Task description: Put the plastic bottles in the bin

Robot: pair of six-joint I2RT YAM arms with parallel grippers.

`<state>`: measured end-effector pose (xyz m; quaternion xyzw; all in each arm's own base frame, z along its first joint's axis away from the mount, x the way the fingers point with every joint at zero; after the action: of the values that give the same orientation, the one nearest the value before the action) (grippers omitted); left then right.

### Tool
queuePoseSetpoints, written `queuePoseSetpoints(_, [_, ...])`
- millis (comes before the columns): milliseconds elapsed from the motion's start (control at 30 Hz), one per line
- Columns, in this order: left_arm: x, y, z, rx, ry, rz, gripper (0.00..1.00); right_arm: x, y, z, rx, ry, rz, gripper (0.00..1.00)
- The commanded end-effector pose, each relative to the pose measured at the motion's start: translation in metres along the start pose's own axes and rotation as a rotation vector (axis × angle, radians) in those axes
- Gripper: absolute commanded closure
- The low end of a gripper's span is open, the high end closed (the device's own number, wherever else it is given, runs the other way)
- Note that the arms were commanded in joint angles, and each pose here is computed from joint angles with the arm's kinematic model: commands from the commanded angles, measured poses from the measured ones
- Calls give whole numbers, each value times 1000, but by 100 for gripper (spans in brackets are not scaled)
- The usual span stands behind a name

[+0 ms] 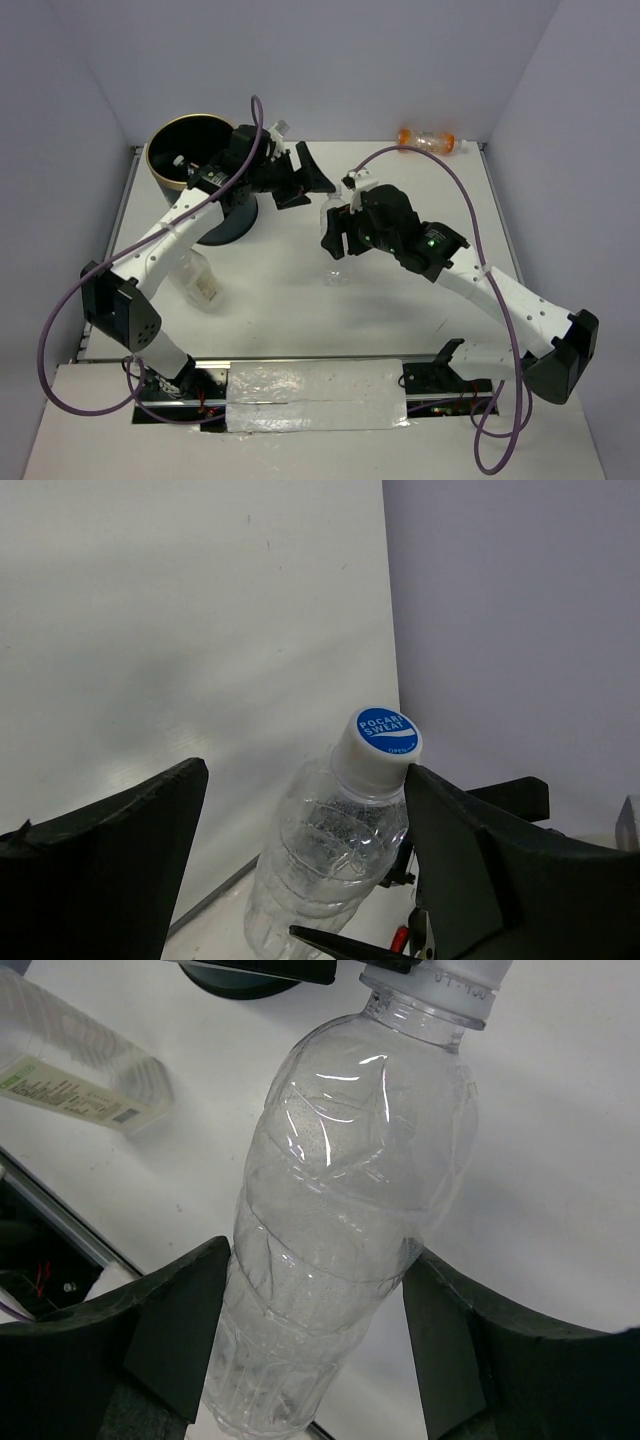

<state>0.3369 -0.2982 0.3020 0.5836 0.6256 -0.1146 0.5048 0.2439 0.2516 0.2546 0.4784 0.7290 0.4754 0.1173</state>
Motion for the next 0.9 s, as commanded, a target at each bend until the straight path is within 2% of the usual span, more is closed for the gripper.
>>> queuePoseSetpoints(0, [-11, 2, 7, -3, -54, 36, 7, 8, 14, -5, -71, 34, 13, 28])
queuePoseSetpoints(200, [-4, -11, 18, 58, -4, 124, 7, 7, 10, -4, -49, 26, -8, 28])
queuePoseSetpoints(433, [-7, -17, 18, 89, -23, 225, 7, 4, 5, 0, -25, 18, -18, 28])
queuePoseSetpoints(533, [-8, -20, 19, 104, -40, 234, 11, 4, 6, 0, -33, 22, -19, 28])
queuePoseSetpoints(633, [-7, -24, 24, 117, -45, 234, 28, 4, 8, -2, -40, 20, -17, 27])
queuePoseSetpoints(667, [-6, -26, 25, 121, -44, 235, 41, 4, 8, -2, -42, 16, -16, 28])
queuePoseSetpoints(733, [-3, -29, 28, 136, -34, 249, 57, 2, 7, 0, -39, 5, -16, 28])
queuePoseSetpoints(867, [2, -32, 28, 149, -2, 265, 78, 2, 4, 4, -34, 6, -4, 27])
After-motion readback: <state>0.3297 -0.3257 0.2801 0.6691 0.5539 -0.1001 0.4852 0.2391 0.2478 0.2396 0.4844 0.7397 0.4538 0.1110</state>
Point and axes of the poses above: each gripper's point midway between its finger pads, its own z axis out along the fingers, its own x axis along the line the jaws close on, y = z × x, the point moved 1 cm from there along -z, back along the fingers, and after that the axes turned 2 degrees about z, right-handed, at the moved point
